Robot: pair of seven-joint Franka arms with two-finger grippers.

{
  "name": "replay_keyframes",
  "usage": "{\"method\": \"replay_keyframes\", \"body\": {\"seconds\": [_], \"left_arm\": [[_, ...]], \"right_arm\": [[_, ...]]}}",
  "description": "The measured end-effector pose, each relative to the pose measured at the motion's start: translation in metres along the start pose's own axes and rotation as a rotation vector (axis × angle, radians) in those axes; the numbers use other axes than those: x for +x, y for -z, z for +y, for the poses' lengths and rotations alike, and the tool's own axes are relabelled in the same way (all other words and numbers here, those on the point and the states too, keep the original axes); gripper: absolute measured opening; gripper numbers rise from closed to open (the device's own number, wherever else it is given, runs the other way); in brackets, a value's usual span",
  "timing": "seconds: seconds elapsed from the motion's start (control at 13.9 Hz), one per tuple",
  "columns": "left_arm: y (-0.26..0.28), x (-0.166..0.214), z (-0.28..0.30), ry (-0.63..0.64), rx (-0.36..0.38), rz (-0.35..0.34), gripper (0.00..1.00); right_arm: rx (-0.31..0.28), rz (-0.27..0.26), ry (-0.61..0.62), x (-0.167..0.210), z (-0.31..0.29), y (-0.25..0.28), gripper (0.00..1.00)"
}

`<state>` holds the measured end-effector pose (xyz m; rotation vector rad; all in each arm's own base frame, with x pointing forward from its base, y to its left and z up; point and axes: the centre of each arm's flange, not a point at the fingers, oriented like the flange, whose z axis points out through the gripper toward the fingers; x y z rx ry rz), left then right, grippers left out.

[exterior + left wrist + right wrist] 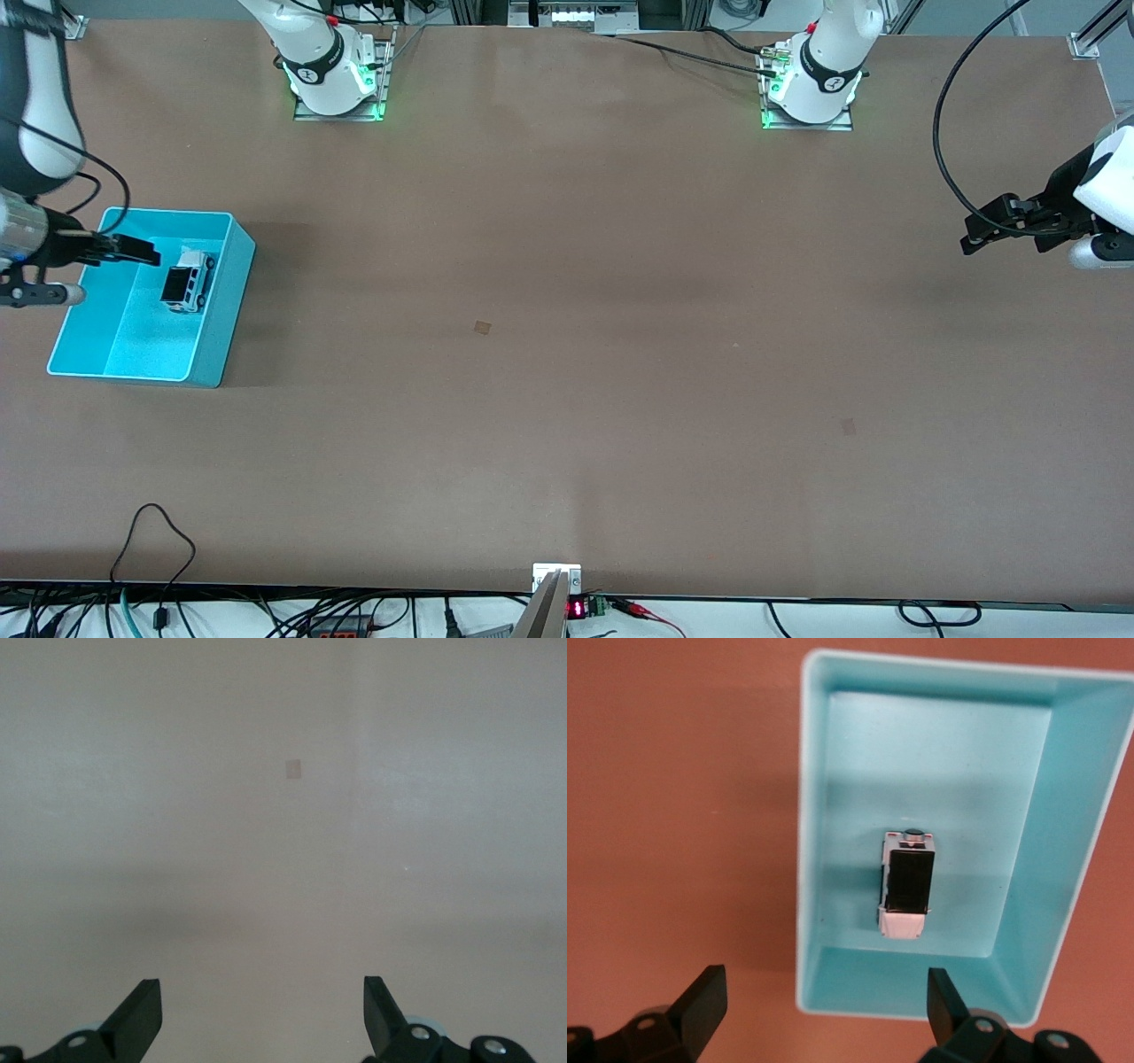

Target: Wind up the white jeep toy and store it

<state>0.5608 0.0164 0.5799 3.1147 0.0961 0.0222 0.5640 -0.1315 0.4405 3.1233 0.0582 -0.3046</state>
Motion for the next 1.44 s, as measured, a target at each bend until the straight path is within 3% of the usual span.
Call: {"method": "replay_keyframes", "body": {"seconds": [0.43,0.72,1.44], "left_arm": [[0.000,0.000,-0.001,0.001,0.000,0.000,1.00],[0.000,0.000,-0.001,0.001,0.000,0.000,1.00],[0.001,0.001,0.000,0.001,0.000,0.013,1.00]], "right_arm": [[-0.027,0.014,0.111,-0.002,-0.070,0.111,1.00],[-0.050,0.052,0.143,-0.020,-0.097,0.160,1.00],[-0.041,0.045,0.159,-0.025,-0.107,0.149,1.00]]}}
